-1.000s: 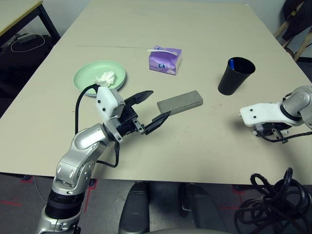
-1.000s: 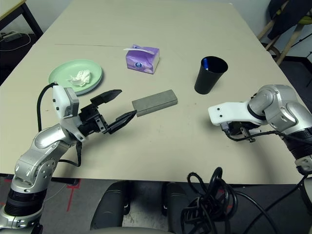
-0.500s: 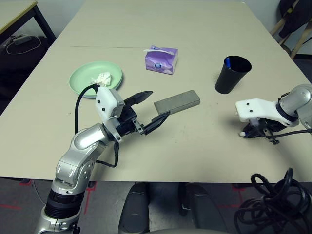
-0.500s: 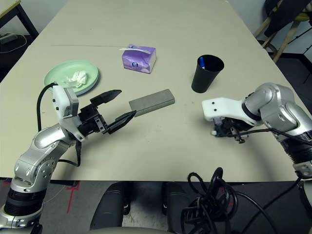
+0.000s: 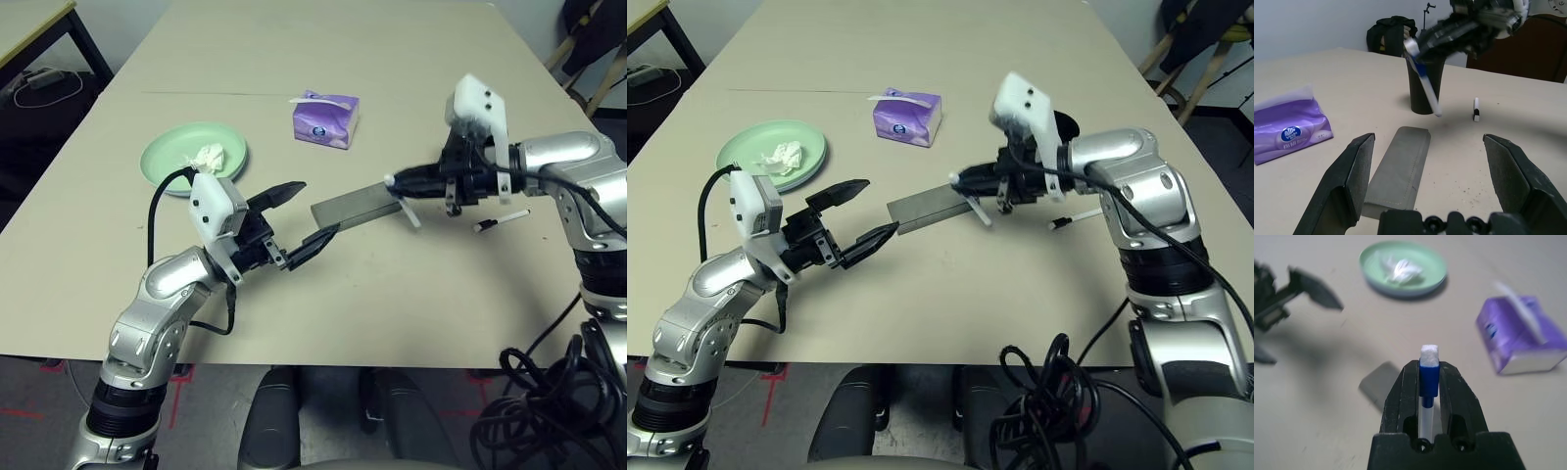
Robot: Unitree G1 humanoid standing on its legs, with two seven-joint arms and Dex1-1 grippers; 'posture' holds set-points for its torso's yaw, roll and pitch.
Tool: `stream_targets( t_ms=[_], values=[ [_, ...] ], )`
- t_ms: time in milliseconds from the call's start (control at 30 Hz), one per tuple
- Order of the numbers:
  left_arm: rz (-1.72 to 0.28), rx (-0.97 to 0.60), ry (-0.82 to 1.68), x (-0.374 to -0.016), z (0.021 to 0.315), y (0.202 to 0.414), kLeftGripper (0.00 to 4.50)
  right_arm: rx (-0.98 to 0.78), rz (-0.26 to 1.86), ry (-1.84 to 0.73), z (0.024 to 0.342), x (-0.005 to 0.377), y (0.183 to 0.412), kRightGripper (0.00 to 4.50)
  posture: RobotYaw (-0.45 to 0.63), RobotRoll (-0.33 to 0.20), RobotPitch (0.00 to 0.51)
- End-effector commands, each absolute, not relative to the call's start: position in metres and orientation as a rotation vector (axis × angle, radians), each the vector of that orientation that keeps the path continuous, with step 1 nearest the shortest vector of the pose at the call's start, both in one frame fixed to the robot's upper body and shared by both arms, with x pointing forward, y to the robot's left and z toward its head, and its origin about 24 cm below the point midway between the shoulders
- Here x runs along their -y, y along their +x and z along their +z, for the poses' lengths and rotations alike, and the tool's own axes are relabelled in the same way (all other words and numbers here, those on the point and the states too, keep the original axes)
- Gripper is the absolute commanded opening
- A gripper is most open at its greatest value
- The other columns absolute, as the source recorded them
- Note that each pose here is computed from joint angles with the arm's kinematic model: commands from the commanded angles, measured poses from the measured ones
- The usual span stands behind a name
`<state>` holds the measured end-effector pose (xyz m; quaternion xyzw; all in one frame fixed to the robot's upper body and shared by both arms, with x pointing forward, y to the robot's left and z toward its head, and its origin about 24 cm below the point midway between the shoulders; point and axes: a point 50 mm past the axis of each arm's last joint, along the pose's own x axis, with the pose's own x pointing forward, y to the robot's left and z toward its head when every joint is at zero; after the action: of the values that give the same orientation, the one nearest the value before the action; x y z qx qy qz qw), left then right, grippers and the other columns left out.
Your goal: Organize and tidy the items on the table.
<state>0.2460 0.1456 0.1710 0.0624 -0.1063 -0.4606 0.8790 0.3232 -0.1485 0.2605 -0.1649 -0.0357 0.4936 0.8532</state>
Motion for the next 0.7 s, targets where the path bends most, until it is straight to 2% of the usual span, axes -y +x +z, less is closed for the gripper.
stream_targets(
  t_ms=[33, 100, 300, 467, 700],
  values=[
    [-0.978, 0.205, 0.128, -0.144, 0.169, 0.246, 4.50, 0.269, 0.943, -0.277, 0.280, 0.150, 0.327, 0.42, 0.05, 0.000, 0.174],
    [-0.980, 0.204, 0.128, -0.143, 0.169, 0.247, 4.50, 0.360, 0.902, -0.246, 0.288, 0.149, 0.329, 0.42, 0.05, 0.000, 0.174],
    [-0.983, 0.204, 0.132, -0.143, 0.170, 0.248, 4.50, 0.483, 0.791, -0.163, 0.310, 0.151, 0.336, 0.42, 0.05, 0.000, 0.172],
    [-0.988, 0.200, 0.135, -0.143, 0.169, 0.248, 4.50, 0.680, 0.573, -0.103, 0.325, 0.167, 0.341, 0.42, 0.04, 0.000, 0.169],
    [-0.991, 0.197, 0.137, -0.143, 0.169, 0.248, 4.50, 0.726, 0.369, -0.069, 0.324, 0.183, 0.347, 0.42, 0.04, 0.000, 0.167]
  ],
)
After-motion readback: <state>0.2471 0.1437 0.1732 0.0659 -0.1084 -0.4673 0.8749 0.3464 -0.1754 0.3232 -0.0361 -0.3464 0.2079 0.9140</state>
